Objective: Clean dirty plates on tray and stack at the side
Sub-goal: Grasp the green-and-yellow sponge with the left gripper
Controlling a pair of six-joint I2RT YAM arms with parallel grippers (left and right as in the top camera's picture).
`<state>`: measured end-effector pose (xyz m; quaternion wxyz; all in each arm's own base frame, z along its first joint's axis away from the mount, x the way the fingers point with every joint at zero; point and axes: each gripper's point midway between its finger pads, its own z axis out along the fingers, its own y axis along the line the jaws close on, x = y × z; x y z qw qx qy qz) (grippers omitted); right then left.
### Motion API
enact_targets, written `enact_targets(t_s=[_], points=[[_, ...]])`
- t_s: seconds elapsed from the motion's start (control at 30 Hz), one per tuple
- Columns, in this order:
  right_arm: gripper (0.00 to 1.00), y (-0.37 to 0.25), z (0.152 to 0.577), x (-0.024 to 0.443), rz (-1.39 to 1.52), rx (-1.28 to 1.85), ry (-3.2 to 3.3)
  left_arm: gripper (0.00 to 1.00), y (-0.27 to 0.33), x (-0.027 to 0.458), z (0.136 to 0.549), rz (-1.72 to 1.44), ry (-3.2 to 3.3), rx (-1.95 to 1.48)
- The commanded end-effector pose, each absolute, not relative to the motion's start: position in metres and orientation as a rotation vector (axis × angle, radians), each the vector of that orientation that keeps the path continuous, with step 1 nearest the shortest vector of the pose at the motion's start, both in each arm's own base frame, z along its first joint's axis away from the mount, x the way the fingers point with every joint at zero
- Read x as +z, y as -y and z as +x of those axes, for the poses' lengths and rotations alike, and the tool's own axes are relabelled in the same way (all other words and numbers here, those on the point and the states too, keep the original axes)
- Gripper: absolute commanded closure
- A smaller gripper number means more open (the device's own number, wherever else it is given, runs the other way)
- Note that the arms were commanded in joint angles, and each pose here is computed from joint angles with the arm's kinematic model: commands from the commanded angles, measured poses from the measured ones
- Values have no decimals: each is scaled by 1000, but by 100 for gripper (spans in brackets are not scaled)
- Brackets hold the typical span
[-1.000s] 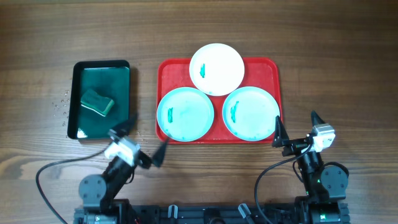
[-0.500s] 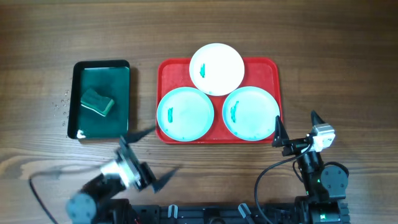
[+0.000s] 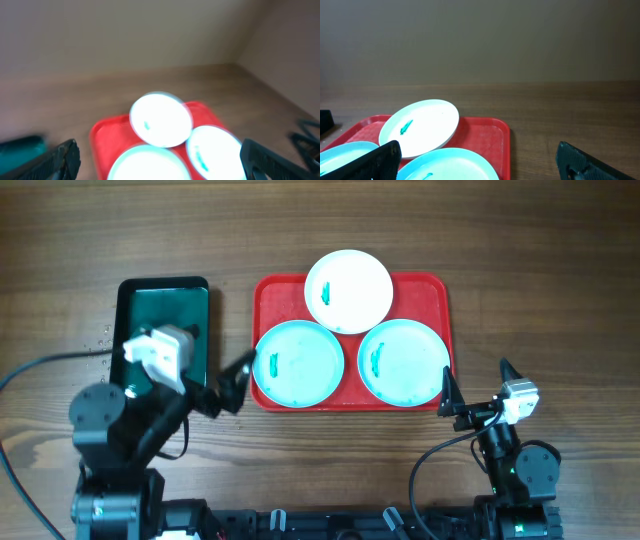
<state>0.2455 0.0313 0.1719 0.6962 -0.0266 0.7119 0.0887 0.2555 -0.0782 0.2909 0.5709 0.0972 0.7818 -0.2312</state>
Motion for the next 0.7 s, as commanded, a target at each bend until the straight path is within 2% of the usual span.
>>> enact_targets(t_s=[0.0, 0.13, 0.3, 0.4, 0.53, 0.67], points=[[0, -27, 246, 172, -49, 173, -1586, 0, 2, 276, 286, -238, -1997, -198], [0, -27, 246, 172, -49, 173, -1586, 0, -28, 235, 311, -505, -2177, -67], [0, -27, 246, 172, -49, 174, -1586, 0, -28, 187, 344, -555, -2291, -60], [0, -27, 246, 172, -49, 174, -1586, 0, -38, 162, 349, -700, -2325, -38], [0, -27, 246, 172, -49, 173, -1586, 0, -81, 149, 342, -962, -2258, 61], [0, -27, 246, 172, -48, 174, -1586, 0, -98, 146, 339, -1035, -2244, 30]])
